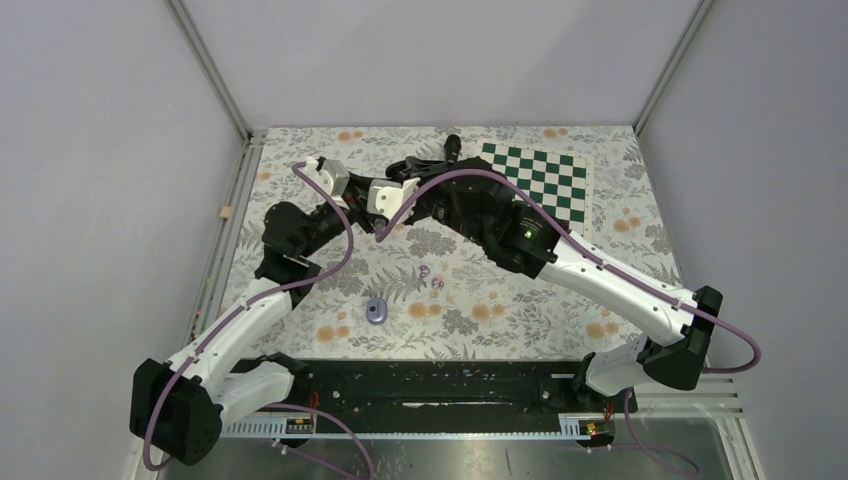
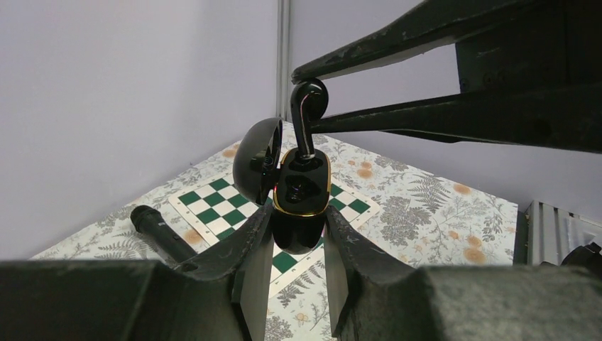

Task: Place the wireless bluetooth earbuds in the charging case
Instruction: Insert the left earbud into the left side groove of the charging case.

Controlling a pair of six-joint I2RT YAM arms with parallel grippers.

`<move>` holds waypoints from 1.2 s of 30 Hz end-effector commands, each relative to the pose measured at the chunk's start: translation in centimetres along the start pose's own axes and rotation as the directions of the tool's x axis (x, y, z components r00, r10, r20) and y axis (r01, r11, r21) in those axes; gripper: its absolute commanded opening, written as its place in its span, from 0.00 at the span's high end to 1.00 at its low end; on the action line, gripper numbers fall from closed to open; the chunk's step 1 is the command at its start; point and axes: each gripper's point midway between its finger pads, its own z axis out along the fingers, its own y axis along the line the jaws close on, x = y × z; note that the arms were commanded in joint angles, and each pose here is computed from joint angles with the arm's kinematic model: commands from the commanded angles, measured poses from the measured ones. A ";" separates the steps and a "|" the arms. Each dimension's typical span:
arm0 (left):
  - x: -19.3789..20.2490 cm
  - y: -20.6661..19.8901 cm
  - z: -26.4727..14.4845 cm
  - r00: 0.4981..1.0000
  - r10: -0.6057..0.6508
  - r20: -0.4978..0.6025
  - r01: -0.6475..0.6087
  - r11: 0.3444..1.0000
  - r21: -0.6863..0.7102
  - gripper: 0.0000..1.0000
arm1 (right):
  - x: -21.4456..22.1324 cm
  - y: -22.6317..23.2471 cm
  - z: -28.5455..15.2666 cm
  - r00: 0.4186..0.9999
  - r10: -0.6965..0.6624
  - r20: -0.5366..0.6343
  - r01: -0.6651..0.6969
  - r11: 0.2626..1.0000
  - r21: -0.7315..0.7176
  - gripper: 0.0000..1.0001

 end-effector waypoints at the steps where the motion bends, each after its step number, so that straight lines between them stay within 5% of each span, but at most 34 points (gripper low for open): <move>1: -1.5 -0.6 -0.2 0.999 -0.005 0.044 0.005 1.000 0.011 1.00 | -0.7 -0.5 0.1 1.000 -0.021 0.006 0.021 1.000 0.016 1.00; 36: -1.9 -1.3 -0.2 0.998 -0.014 0.057 0.012 0.999 0.041 1.00 | -0.8 1.5 0.9 1.000 -0.023 -0.002 0.023 0.997 -0.076 1.00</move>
